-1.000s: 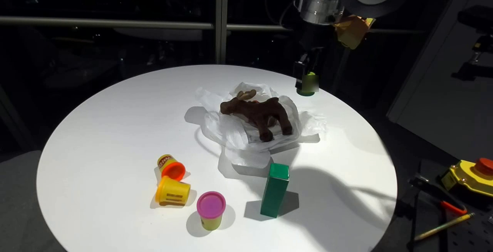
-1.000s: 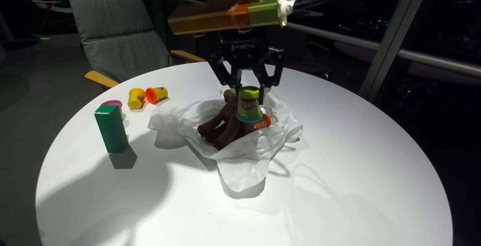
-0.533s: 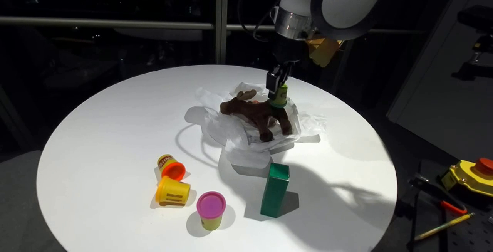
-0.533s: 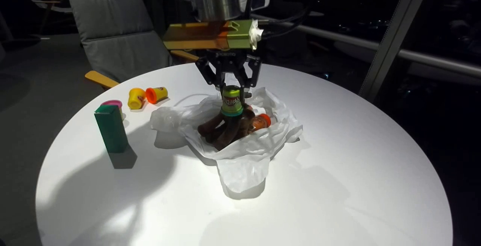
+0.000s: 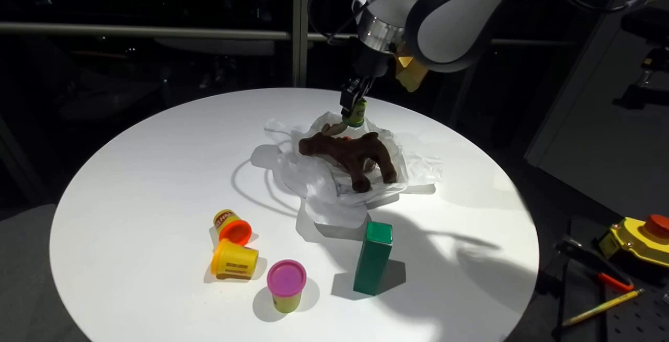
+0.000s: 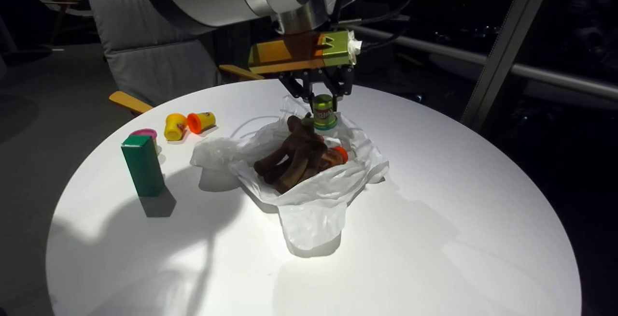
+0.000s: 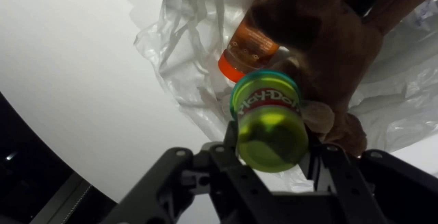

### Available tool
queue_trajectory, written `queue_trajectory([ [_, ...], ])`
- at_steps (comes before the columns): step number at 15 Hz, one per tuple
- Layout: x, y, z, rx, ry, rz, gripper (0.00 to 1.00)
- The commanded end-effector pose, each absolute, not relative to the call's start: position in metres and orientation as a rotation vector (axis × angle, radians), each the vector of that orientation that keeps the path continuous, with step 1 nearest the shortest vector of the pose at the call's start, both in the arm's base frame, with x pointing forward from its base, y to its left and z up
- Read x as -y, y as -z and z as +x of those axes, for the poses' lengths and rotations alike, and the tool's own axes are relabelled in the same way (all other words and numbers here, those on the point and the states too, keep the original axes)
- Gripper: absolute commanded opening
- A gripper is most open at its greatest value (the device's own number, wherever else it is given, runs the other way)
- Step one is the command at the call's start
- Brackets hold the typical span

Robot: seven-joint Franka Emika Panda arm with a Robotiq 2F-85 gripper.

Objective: Put the objects inside the plastic

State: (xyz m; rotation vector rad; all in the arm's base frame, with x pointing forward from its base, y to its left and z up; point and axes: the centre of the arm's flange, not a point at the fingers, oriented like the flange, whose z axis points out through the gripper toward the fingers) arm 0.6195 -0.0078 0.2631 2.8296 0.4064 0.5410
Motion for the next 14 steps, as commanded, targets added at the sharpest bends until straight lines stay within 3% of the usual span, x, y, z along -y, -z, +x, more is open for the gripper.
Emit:
queue_trajectory([
  [1,0.009,-0.243,0.634,-0.433,-0.549,2.789,0.17],
  [7,0.0,-0.22,0.636,-0.465,-0.522,2.802,0.17],
  [9,-0.002,-0.223,0.637,-0.467,-0.52,2.796,0.67],
  [11,-0.002,-0.233,0.635,-0.466,-0.513,2.792,0.67],
  [14,-0.002,-0.258,0.63,-0.461,-0.469,2.8,0.88],
])
